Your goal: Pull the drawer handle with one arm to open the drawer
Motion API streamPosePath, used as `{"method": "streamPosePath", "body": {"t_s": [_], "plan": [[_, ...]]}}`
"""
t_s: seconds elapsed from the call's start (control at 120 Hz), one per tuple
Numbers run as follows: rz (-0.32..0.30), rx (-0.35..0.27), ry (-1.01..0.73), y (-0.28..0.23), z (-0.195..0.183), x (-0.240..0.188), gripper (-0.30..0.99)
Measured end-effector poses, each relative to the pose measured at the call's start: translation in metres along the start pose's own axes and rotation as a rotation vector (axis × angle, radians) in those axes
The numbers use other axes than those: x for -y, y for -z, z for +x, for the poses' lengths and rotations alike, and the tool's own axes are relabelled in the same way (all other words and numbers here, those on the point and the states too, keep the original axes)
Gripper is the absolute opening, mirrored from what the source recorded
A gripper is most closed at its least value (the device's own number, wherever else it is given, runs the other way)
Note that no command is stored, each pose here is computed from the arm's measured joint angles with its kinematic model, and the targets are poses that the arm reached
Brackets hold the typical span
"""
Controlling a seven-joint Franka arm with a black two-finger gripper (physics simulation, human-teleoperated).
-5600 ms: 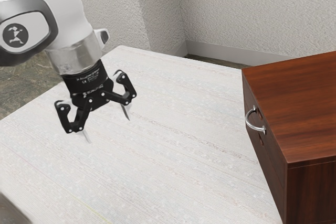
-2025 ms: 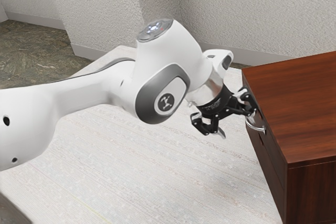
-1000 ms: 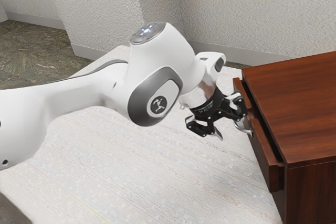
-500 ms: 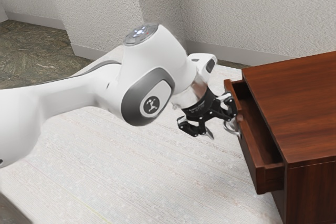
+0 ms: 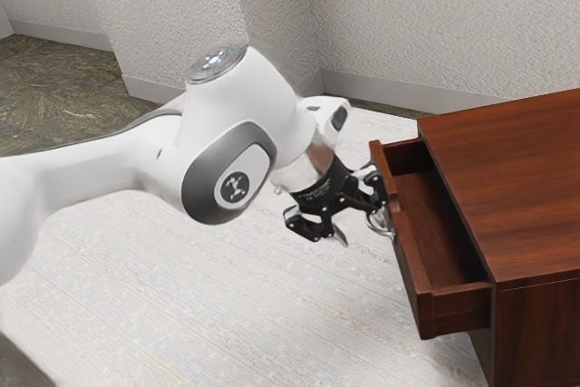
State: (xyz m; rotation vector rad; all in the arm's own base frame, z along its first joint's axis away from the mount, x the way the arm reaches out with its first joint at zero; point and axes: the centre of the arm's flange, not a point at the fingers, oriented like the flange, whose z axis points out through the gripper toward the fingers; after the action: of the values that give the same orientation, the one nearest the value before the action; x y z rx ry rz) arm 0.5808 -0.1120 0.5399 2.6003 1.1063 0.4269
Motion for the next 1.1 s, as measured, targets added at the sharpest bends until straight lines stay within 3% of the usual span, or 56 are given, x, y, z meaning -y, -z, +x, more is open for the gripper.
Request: {"method": "streamPosePath", "body": {"t_s": [1.1], "plan": [[0.024, -0.02, 0.058, 0.024, -0.001, 0.055, 0.34]]}}
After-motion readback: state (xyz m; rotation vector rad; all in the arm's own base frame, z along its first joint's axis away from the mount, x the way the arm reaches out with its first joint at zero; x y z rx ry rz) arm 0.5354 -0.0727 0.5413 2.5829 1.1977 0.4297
